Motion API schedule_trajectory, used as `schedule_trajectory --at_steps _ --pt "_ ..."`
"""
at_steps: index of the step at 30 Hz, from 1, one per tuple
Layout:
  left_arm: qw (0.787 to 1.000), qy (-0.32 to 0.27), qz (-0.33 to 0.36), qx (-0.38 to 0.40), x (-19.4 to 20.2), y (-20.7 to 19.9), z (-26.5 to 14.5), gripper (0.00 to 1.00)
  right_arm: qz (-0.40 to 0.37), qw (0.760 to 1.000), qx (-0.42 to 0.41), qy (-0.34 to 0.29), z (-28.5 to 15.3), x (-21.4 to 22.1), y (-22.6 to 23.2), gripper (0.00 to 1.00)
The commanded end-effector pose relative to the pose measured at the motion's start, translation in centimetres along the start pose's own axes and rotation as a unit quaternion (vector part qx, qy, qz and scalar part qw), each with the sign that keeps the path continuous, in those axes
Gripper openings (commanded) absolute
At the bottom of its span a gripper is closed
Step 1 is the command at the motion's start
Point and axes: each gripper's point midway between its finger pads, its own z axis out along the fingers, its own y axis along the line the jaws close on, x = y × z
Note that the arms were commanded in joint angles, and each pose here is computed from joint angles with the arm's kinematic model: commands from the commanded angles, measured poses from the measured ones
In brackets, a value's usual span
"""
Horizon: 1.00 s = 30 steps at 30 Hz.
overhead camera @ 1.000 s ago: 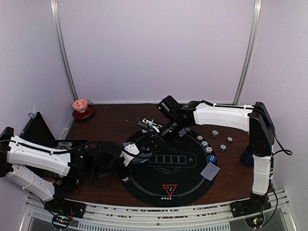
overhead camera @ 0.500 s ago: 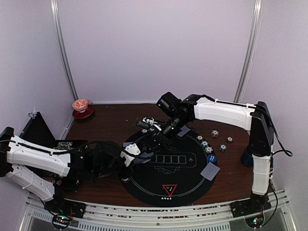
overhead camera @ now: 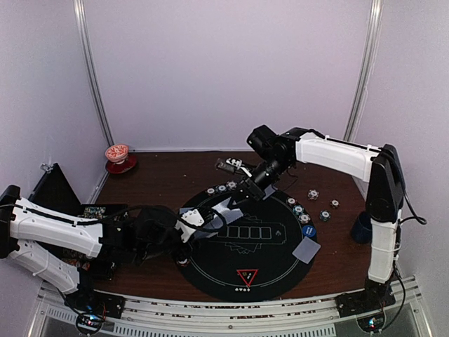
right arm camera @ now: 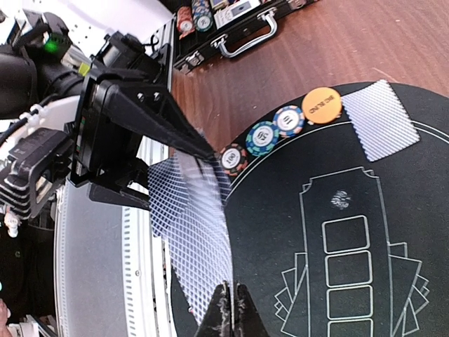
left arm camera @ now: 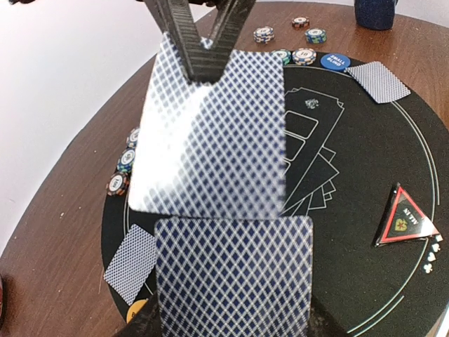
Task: Distribute texas hold em gaming equipment
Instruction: Pick up the poker card from the face-down deck piles, then distribute the poker card in the big blind area.
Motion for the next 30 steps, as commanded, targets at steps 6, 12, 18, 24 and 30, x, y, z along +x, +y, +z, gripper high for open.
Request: schedule_trajectory --at_steps 6,12,18,24,30 --pt "0.999 -0.029 -0.013 -0.01 -1.9 0.6 -0.2 0.52 0.019 0.991 0.035 -0.13 -4.1 -4.5 -1.7 0.0" --pt "0.999 -0.029 -0.012 -0.01 -1.9 0.5 -0.1 0.52 0.089 0.972 0.05 -0.21 -2.8 -6.7 -5.4 0.0" --pt "0.999 -0.033 -0.013 -0.016 -2.1 0.9 -0.6 0.52 0.119 0.969 0.051 -0.21 0.4 -8.3 -8.9 0.0" --pt "0.999 -0.043 -0.017 -0.018 -2.5 1.2 -1.2 0.52 0.127 0.969 0.058 -0.203 4.2 -9.5 -11.5 0.0" --pt "0.999 -0.045 -0.017 -0.017 -2.6 1.3 -1.4 0.52 0.158 0.969 0.044 -0.187 7.7 -8.7 -13.5 0.0"
